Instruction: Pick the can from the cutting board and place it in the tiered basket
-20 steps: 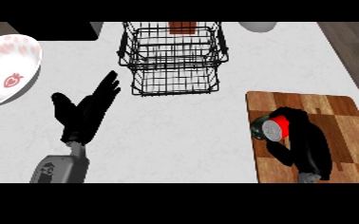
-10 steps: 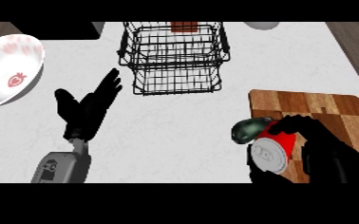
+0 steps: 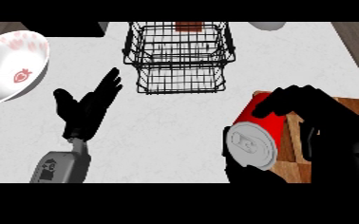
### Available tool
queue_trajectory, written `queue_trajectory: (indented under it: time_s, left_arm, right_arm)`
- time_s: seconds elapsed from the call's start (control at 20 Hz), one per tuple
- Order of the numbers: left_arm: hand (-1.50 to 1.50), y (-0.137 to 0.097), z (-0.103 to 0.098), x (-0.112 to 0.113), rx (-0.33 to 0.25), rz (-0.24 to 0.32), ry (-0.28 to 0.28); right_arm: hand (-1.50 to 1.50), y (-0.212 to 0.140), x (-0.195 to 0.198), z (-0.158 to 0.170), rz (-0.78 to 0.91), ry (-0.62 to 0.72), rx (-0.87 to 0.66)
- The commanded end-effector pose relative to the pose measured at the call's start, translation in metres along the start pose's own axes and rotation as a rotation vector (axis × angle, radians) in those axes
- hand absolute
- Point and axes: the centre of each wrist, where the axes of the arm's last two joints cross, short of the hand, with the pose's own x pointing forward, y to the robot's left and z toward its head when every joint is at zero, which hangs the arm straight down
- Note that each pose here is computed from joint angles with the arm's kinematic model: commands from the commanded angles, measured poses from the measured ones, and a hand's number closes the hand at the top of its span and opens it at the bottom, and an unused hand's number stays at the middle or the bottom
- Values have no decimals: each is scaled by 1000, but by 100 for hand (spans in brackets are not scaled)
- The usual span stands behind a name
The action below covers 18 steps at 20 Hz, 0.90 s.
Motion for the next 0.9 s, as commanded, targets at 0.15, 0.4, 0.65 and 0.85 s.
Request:
queue_trajectory:
  time_s: [0.15, 0.4, 0.65, 0.85]
  left_arm:
    - [0, -6, -10, 9, -16, -7, 2]
    - [0, -8, -3, -6, -30, 2, -3]
    - [0, -14, -7, 11, -36, 14, -7]
    - [0, -9, 4, 0, -37, -2, -15]
  right_arm:
    - [150, 3, 48, -53, 96, 104, 51]
    - [150, -1, 63, -108, 28, 167, 60]
    - [150, 15, 73, -161, -7, 203, 43]
    - [150, 53, 73, -178, -15, 199, 63]
